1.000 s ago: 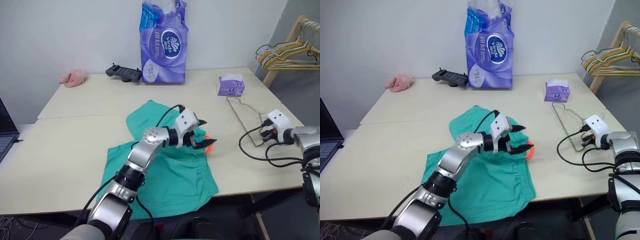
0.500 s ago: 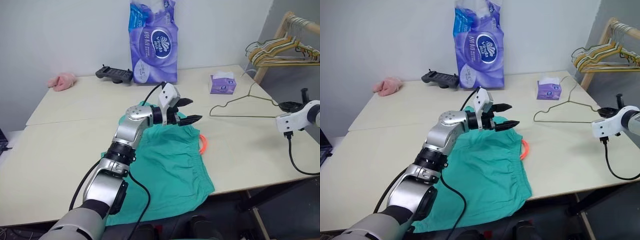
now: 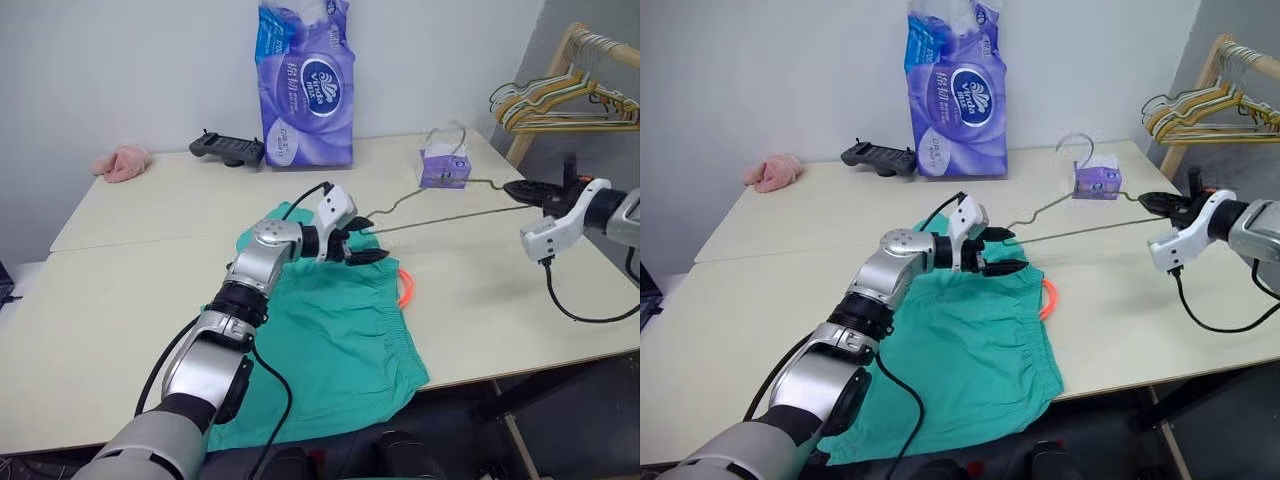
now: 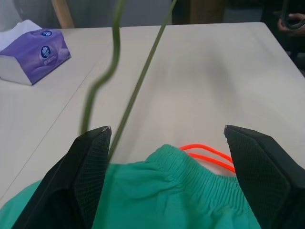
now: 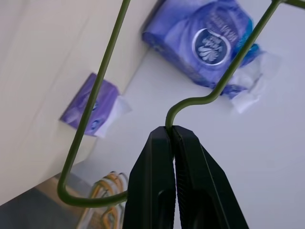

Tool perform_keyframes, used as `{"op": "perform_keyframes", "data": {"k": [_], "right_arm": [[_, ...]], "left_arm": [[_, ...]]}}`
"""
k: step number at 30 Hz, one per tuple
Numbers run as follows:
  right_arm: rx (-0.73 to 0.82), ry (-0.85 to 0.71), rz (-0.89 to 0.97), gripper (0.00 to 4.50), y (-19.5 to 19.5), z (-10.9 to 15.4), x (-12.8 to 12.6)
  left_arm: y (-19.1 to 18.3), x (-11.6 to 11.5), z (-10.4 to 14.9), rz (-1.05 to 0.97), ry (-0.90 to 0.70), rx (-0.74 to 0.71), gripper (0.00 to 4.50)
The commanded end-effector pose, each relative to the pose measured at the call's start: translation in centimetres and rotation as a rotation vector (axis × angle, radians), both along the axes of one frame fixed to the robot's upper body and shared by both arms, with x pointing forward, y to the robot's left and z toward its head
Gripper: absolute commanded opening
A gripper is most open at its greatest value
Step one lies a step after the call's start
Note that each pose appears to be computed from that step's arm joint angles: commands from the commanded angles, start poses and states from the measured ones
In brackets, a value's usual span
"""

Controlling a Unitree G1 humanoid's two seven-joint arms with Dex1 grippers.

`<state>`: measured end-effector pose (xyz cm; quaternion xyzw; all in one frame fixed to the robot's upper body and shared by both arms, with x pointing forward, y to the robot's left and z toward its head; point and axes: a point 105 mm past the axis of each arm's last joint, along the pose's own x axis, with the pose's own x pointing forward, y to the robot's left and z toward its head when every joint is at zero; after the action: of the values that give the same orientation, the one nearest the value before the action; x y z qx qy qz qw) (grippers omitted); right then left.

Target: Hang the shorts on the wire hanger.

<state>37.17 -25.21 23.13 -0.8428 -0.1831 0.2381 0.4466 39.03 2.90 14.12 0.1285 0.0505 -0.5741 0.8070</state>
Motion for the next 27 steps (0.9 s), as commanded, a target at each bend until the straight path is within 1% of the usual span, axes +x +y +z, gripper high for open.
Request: {"op": "perform_keyframes", "data": {"k": [1,3,7,8,10,13,16,18,23,24,27], "right_arm": [[0.041,-0.100,0.038,0.04,0.6,3.3,-0.5],[0.042,-0.103,0.047,0.04,0.9,3.6,-0.7],[0.041,-0.087,0.060,0.04,1.1,3.2,-1.0],[0.043,-0.080,0.053,0.04,1.0,3.0,-1.0],[0.053,-0.066,0.031,0.04,0.6,2.6,-0.9],[0.064,-0.053,-0.011,0.04,-0.3,2.2,-0.7],[0.095,-0.058,-0.125,0.04,-2.9,2.0,0.0],[0.120,-0.058,-0.183,0.04,-4.1,2.0,0.4],[0.135,-0.044,-0.200,0.04,-4.4,1.5,0.7],[0.134,-0.038,-0.197,0.04,-4.4,1.4,0.7],[0.103,-0.009,-0.160,0.04,-4.0,0.4,0.2]], "left_arm": [[-0.2,1.1,2.2,0.011,-0.097,0.006,4.03],[-0.4,1.3,2.3,0.013,-0.097,0.004,4.03],[-0.8,1.6,2.4,0.015,-0.114,-0.006,4.03],[-1.1,1.4,2.8,0.000,-0.112,-0.032,4.03],[-1.5,1.0,3.5,-0.031,-0.101,-0.074,4.03],[-1.8,0.2,3.8,-0.094,-0.082,-0.093,4.03],[-1.8,-1.3,3.8,-0.202,-0.029,-0.090,4.03],[-1.7,-1.9,3.6,-0.230,-0.014,-0.070,4.03],[-1.8,-2.7,4.7,-0.270,0.025,-0.137,4.03],[-1.8,-2.6,5.0,-0.266,0.020,-0.148,4.03],[-1.0,-1.0,6.1,-0.164,-0.047,-0.177,4.03]]}}
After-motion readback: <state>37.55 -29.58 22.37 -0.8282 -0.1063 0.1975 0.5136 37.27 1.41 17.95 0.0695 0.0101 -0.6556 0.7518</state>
